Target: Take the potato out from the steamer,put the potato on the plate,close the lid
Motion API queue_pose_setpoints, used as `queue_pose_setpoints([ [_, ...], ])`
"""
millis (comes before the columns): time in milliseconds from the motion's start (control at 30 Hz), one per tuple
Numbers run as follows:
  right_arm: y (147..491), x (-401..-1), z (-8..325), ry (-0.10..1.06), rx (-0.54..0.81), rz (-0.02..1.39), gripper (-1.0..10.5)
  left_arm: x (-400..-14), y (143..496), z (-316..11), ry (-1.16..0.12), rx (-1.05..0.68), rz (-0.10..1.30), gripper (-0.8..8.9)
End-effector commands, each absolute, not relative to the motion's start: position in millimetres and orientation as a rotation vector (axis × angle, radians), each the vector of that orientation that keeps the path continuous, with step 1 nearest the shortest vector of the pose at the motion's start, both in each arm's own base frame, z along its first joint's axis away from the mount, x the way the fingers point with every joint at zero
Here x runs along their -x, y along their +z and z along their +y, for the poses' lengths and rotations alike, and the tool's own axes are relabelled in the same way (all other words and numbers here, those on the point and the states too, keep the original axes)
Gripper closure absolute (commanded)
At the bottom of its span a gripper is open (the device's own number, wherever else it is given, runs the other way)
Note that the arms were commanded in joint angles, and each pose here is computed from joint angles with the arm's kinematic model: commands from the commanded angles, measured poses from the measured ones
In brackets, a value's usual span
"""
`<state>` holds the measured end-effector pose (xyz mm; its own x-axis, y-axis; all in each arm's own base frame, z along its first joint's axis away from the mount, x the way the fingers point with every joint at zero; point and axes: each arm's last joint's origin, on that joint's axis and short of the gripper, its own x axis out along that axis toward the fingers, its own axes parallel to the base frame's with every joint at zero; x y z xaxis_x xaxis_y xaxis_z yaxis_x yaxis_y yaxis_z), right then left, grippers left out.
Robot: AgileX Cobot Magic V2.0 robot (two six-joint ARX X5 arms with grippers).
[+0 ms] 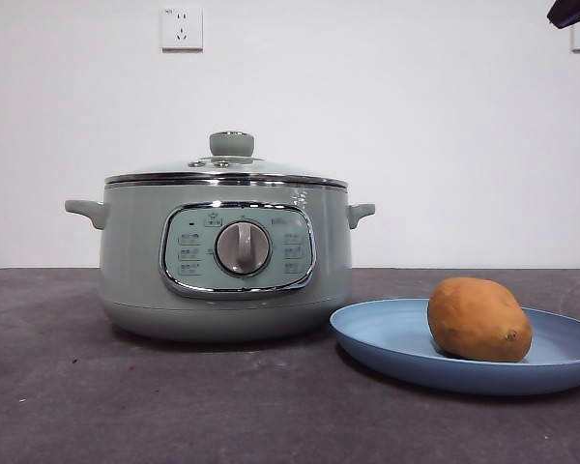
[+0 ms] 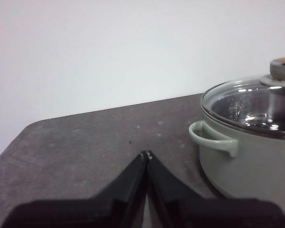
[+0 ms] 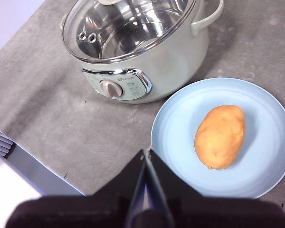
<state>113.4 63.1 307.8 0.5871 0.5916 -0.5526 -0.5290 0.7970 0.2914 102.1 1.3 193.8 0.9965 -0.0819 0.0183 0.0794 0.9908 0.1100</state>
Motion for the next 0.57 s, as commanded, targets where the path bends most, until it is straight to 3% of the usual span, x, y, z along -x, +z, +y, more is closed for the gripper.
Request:
queue_pose_setpoints([
  [33,309.4,-113.2,63.2,0.652,-0.103,0.675,9.5,-99.5,187.3,2.2,-0.07,-0.097,0.0,8.17],
  [567,309.3,-113.2,63.2,0.653,-0.104,0.675,9.5,-95.5,176.4,4.0,-0.053,-0.088,0.089,8.17],
])
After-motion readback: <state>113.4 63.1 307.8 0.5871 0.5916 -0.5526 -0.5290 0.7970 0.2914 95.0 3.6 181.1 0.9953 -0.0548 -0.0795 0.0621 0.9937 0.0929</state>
